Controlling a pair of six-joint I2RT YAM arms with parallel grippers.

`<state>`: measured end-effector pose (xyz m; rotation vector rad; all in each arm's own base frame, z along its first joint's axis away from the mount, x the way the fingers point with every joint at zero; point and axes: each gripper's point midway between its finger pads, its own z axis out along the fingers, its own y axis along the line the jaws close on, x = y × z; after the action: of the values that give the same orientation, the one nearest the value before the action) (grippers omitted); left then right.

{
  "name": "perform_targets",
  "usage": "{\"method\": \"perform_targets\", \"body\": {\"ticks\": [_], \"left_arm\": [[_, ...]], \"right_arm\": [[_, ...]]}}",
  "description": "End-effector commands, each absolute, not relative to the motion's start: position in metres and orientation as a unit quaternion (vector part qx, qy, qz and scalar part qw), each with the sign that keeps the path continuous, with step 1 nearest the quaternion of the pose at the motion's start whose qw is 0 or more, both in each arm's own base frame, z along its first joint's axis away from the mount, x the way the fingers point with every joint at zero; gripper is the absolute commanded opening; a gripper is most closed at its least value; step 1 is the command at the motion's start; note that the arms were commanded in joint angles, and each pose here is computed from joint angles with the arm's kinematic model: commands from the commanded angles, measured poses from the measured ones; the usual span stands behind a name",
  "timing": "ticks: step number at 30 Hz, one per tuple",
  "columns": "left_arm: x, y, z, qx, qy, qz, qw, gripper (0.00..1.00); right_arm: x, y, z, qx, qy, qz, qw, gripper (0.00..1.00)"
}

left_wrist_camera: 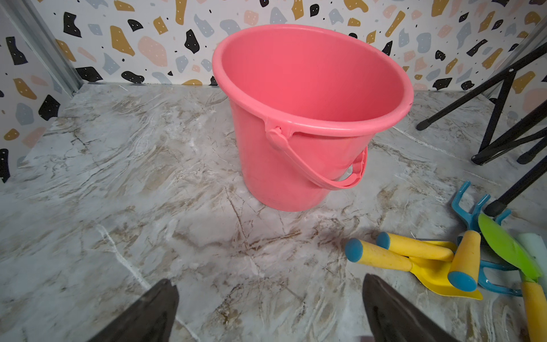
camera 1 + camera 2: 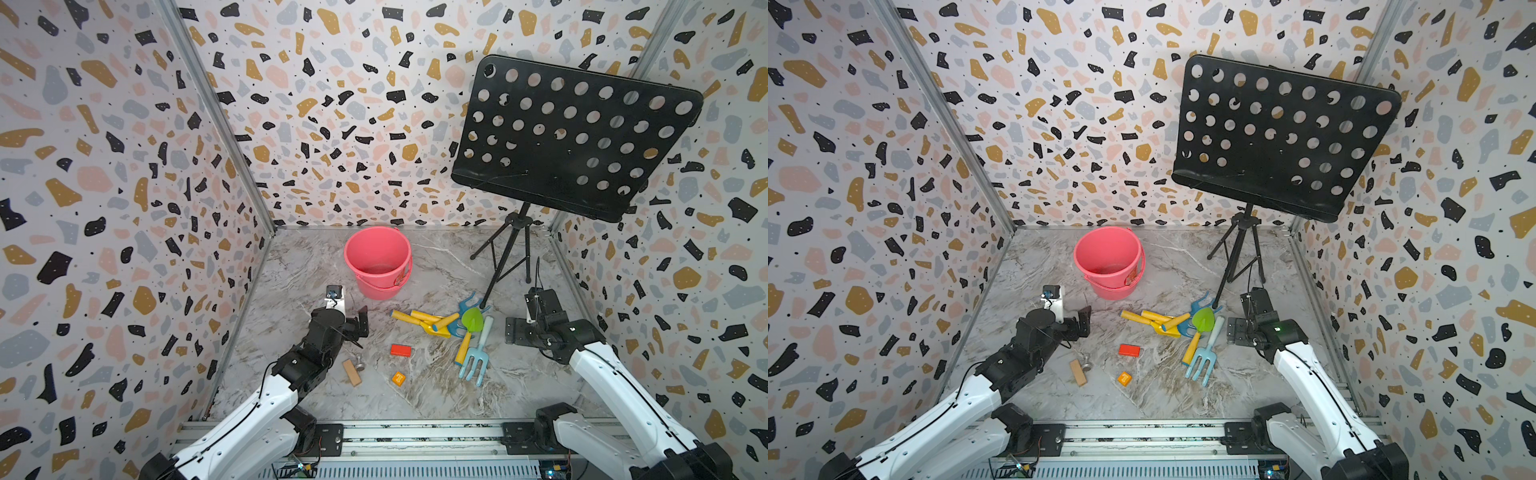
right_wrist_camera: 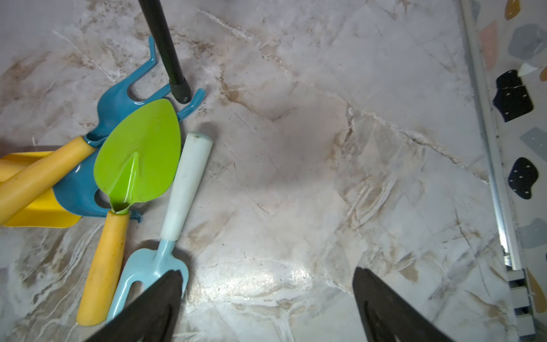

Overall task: Organize the gardening tools
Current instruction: Pick up the gardening tool from the center of the board.

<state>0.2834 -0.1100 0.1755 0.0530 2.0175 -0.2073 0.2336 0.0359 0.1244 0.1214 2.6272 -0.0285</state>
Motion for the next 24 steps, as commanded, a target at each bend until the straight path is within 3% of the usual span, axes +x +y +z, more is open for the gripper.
{"method": "perform_targets", "body": {"ticks": [1, 16, 24], "left_arm": [[0.287, -0.111, 0.195, 0.012, 0.832, -0.089, 0.547, 0.99], [0.281, -0.101, 0.21, -0.022, 0.819, -0.101, 0.565, 0.99], [0.281, -0.098, 0.201, -0.026, 0.823, -0.093, 0.559, 0.99]], "right_arm": [[0.224, 0.043, 0.127, 0.039, 0.973, 0.002, 0.229, 0.92], [0.204, 0.089, 0.105, 0.003, 0.983, 0.087, 0.159, 0.66], [0.211, 0.113, 0.085, -0.006, 0.981, 0.128, 0.144, 0.59]]}}
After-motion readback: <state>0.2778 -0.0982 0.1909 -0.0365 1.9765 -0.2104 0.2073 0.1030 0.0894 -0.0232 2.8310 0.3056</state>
